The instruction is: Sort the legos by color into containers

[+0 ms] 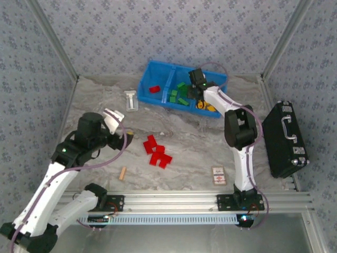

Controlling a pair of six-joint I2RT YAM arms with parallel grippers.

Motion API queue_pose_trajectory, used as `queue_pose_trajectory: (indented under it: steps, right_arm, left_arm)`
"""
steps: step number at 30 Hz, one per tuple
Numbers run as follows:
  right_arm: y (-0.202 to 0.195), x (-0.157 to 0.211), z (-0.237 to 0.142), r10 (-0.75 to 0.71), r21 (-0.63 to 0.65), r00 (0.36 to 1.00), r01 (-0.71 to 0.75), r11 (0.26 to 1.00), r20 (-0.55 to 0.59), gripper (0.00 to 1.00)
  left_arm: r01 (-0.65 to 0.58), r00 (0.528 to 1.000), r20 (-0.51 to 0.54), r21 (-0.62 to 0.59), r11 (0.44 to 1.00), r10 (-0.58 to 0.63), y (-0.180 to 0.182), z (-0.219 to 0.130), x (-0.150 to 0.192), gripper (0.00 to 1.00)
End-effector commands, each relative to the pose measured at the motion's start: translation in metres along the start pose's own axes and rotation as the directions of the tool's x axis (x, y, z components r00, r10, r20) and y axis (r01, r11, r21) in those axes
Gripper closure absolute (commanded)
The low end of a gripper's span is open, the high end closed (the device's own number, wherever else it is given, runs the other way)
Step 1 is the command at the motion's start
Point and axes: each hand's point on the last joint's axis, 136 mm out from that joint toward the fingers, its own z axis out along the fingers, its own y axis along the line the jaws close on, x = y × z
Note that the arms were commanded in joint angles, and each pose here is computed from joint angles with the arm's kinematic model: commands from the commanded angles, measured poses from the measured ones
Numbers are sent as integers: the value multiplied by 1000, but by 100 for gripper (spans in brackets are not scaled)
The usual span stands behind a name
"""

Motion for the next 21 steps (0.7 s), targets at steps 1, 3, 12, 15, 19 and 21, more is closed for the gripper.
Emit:
queue_pose_trajectory:
  steps: [1,3,12,15,19,21]
  right_arm:
    - [-1,18,12,-31,-11,997,31,999,-67,60]
    - [1,21,12,-39,-28,997,37,999,-72,62]
    - [-4,50,-14,-105,-57,988,99,993,-115,71]
    - [-5,63,-30,-117,-61,985,110,992,-124,71]
    - [-2,75,-49,-137,-67,982,130,989,-126,70]
    - [-3,79,-57,-146,-64,981,139,988,-126,70]
  left_arm:
    - [148,989,-28,23,989,-148,-5,12,13,8]
    - [187,981,-49,27,982,-186,-9,19,21,6]
    - [346,922,-131,-152,926,-366,-19,53,42,0]
    - [385,898,-139,-214,898,-418,-24,65,51,0]
    - [443,863,-136,-262,857,-487,-31,79,60,0]
    - [443,854,-145,-299,845,-499,-34,83,69,0]
